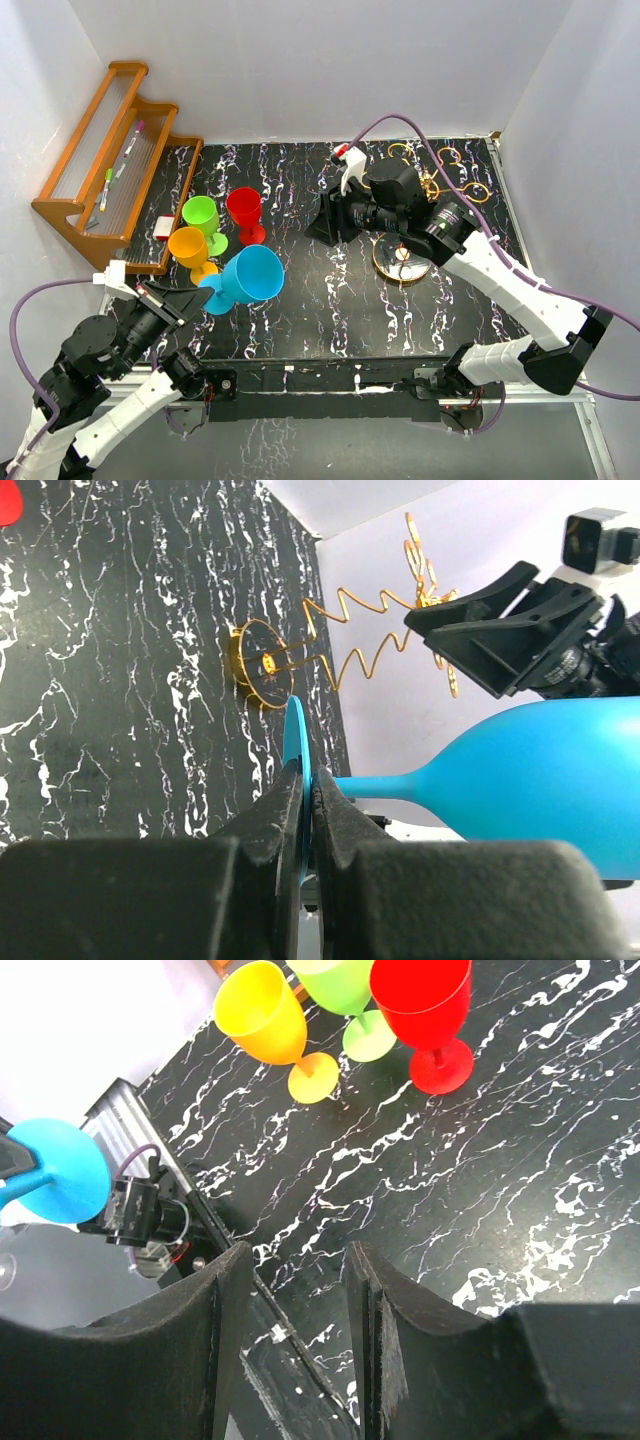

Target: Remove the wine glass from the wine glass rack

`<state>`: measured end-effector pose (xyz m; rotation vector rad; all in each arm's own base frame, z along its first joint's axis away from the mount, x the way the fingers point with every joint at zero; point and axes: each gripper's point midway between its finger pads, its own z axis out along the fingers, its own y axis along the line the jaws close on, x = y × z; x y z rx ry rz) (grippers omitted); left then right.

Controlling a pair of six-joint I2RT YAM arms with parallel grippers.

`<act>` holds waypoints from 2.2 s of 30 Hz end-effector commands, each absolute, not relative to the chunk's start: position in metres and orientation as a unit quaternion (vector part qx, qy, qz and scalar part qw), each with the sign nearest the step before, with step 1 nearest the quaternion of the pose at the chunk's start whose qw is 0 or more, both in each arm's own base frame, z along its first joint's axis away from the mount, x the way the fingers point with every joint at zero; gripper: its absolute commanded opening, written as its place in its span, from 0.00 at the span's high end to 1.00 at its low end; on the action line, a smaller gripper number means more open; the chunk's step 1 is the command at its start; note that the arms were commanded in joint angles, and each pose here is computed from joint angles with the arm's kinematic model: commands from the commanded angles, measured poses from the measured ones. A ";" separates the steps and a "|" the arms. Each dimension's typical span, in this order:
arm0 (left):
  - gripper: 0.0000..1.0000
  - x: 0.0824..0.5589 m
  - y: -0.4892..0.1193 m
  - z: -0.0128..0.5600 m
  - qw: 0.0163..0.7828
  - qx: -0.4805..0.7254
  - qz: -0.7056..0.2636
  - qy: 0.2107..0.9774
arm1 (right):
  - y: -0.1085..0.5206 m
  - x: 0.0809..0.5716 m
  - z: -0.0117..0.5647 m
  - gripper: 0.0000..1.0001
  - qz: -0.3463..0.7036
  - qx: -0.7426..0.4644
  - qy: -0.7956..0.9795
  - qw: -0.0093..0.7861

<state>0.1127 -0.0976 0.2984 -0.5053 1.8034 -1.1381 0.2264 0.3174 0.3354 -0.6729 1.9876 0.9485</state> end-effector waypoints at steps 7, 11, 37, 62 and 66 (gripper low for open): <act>1.00 0.092 -0.092 0.322 0.474 -0.182 -0.535 0.675 | 0.342 0.194 0.360 0.56 0.502 -0.288 0.726 0.372; 1.00 0.086 -0.097 0.332 0.473 -0.161 -0.555 0.665 | 0.359 0.166 0.367 0.56 0.597 -0.311 0.669 0.316; 1.00 0.125 -0.184 0.378 0.444 -0.089 -0.609 0.651 | 0.388 0.148 0.369 0.57 0.679 -0.378 0.582 0.238; 0.48 0.141 -0.087 0.333 0.493 -0.223 -0.369 0.756 | 0.380 0.138 0.363 0.92 0.701 -0.373 0.565 0.223; 0.50 0.127 -0.064 0.356 0.522 -0.209 -0.363 0.743 | 0.384 0.158 0.354 0.92 0.697 -0.337 0.592 0.222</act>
